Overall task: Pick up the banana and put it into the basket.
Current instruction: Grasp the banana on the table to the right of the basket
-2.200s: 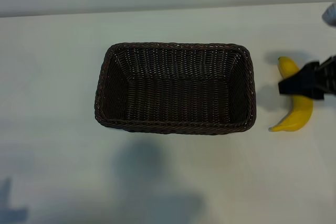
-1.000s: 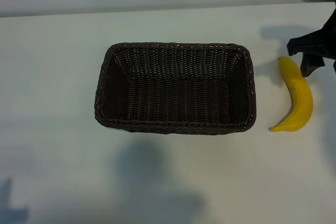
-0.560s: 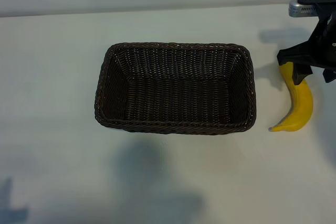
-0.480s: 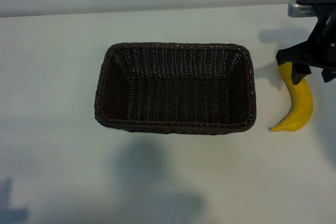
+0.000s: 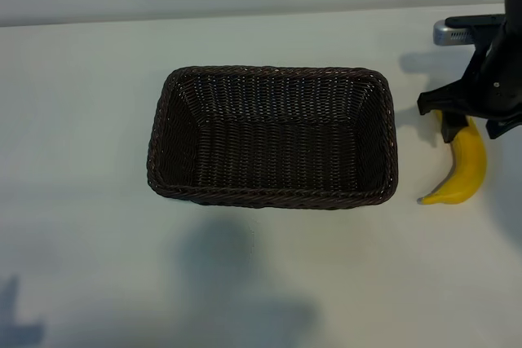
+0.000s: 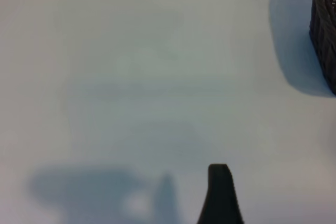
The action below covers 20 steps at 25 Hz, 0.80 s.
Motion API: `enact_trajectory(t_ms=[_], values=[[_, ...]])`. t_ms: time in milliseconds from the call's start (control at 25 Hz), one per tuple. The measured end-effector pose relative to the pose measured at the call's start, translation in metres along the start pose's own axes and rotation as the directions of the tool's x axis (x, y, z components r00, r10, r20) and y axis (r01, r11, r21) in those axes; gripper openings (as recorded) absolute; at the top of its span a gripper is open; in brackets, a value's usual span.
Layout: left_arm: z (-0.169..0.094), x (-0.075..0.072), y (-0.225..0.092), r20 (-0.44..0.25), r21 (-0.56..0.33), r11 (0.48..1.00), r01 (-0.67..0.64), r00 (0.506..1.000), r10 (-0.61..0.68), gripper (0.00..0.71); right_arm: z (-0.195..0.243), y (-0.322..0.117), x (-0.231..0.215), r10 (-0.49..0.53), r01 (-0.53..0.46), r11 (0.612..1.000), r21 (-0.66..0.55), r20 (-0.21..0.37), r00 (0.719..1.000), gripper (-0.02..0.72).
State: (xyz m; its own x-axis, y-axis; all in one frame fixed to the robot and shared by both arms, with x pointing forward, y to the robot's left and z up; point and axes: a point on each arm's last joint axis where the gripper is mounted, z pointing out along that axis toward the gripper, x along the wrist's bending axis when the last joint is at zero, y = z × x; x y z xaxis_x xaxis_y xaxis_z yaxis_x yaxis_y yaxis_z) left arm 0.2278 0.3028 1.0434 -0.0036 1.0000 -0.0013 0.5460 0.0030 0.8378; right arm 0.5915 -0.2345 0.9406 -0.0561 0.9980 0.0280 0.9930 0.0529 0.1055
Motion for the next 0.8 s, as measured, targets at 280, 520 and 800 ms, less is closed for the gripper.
enact_trajectory(t_ms=[280, 520, 800], values=[[0.000, 0.000, 0.000, 0.000, 0.000, 1.000, 0.000, 1.000, 0.000, 0.558, 0.017, 0.003, -0.001, -0.013, 0.013, 1.000, 0.018, 0.017, 1.000, 0.584], [0.000, 0.000, 0.000, 0.000, 0.000, 1.000, 0.000, 1.000, 0.000, 0.558, 0.029, 0.003, -0.002, -0.022, 0.021, 0.999, 0.038, 0.028, 0.999, 0.584], [0.000, 0.000, 0.000, 0.000, 0.000, 1.000, 0.000, 1.000, 0.000, 0.558, 0.036, 0.005, -0.003, -0.030, 0.029, 0.999, 0.035, 0.033, 0.999, 0.584]])
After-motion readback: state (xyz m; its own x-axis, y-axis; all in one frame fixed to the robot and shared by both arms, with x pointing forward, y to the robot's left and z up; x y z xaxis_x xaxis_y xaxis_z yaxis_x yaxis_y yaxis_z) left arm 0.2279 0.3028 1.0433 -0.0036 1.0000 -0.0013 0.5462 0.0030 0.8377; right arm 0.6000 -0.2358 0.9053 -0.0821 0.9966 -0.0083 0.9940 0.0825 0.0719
